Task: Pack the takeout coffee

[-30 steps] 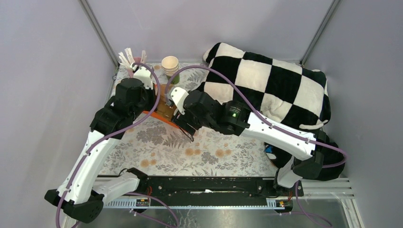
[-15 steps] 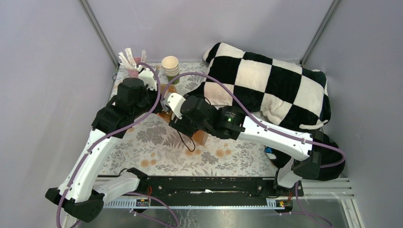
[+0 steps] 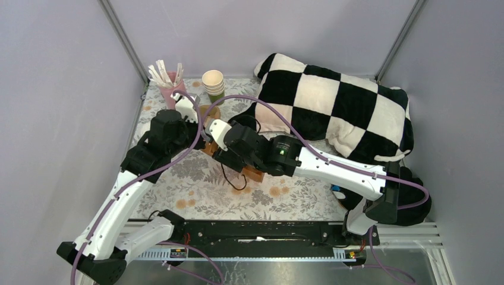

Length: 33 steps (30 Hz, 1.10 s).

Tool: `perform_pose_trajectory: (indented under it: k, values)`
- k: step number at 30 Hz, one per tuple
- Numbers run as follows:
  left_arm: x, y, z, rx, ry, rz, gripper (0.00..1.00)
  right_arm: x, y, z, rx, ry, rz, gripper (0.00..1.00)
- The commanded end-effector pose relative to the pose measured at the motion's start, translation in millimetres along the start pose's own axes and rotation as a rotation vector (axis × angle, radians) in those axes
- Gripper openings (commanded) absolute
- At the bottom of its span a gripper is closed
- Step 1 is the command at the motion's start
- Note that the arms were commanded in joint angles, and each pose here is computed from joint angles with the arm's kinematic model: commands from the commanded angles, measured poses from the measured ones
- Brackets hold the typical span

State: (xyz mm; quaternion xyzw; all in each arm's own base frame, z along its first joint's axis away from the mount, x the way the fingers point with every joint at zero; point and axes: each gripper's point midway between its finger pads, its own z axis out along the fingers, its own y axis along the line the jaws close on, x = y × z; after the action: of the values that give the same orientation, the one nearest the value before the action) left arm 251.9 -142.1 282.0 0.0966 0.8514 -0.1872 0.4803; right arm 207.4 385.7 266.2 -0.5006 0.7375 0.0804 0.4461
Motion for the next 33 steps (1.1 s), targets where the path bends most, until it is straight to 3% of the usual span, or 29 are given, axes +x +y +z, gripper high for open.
perform_pose_trajectory:
  k: [1,16,27,33]
  values:
    - [-23.6,-3.3,-3.8,0.025,-0.147,0.013,0.00,3.1,-8.7,2.0,0.080,0.010,-0.009,0.73]
    - [-26.6,3.7,-0.2,0.065,-0.485,0.155,0.00,31.3,-11.0,10.9,0.100,0.148,-0.132,0.74]
    - [10.3,9.3,2.8,0.071,-0.389,0.201,0.00,47.8,-25.2,24.3,0.206,0.196,-0.236,0.75]
    - [24.5,10.8,5.7,0.077,-0.351,0.205,0.00,54.6,-29.0,27.2,0.257,0.156,-0.212,0.75]
